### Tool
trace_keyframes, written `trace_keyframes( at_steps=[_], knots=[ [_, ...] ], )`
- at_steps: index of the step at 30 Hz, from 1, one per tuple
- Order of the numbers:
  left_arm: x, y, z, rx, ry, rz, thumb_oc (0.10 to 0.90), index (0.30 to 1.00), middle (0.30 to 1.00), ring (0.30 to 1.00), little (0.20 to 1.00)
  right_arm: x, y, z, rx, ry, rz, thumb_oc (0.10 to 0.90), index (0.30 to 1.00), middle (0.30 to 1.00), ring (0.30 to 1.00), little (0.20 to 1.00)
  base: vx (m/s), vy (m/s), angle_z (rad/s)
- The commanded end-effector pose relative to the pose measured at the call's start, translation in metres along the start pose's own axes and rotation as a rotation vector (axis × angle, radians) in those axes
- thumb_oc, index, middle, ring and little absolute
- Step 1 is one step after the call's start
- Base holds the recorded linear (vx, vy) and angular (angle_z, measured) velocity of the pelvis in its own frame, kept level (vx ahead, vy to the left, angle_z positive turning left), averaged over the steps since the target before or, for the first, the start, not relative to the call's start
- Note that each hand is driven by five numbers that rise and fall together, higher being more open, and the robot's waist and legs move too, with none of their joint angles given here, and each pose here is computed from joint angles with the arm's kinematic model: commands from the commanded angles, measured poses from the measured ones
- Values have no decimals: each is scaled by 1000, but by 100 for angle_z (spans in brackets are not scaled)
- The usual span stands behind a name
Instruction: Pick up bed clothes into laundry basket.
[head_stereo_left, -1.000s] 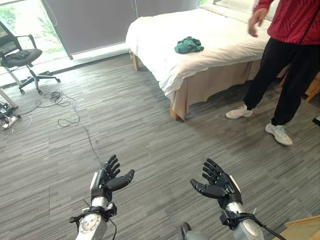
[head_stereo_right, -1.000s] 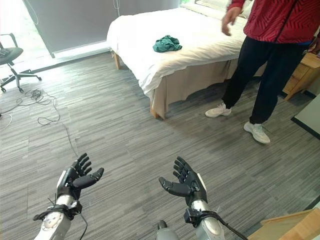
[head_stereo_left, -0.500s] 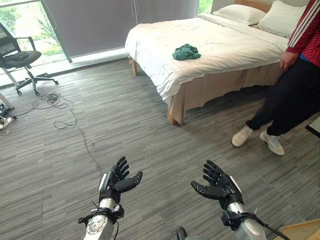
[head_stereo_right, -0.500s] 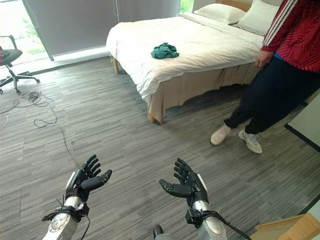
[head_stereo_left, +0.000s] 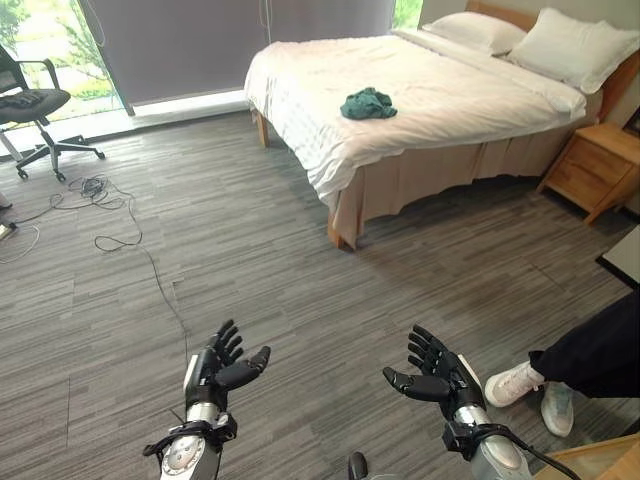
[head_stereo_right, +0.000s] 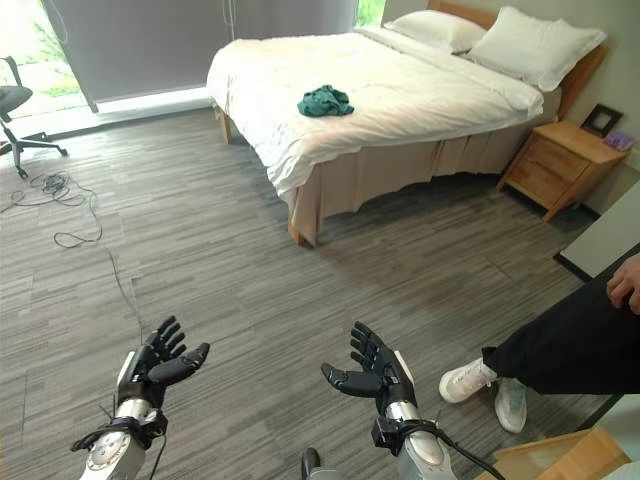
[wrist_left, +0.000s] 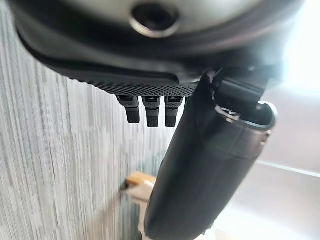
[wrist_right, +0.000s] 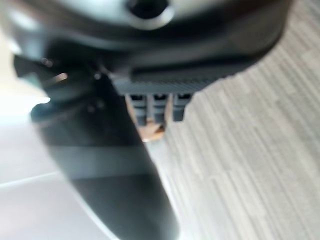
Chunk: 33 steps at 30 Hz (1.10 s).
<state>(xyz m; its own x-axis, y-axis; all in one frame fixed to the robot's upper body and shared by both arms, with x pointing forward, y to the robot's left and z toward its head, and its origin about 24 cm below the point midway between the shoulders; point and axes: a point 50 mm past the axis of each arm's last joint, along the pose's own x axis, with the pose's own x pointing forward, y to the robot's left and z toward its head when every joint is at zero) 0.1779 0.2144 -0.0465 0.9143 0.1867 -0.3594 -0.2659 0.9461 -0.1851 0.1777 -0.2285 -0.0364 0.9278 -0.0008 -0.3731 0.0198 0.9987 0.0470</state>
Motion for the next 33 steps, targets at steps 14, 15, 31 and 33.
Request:
trace_keyframes(
  at_steps=[14,15,31,33],
  knots=[
    [8,11,63,53,-287,-2,800,900,900,900,900,19,26,58,47,-273,112,800,900,900,900,900,17,75,9],
    [10,11,66,52,-297,5,800,900,900,900,900,21,31,58,51,-274,128,800,900,900,900,900,30,294,4],
    [28,-15,86,67,-365,-84,800,900,900,900,900,18,42,58,45,-271,191,800,900,900,900,900,414,32,19],
    [25,-17,80,43,-349,-92,800,900,900,900,900,18,46,58,59,-267,214,800,900,900,900,900,655,-253,-23]
  ],
)
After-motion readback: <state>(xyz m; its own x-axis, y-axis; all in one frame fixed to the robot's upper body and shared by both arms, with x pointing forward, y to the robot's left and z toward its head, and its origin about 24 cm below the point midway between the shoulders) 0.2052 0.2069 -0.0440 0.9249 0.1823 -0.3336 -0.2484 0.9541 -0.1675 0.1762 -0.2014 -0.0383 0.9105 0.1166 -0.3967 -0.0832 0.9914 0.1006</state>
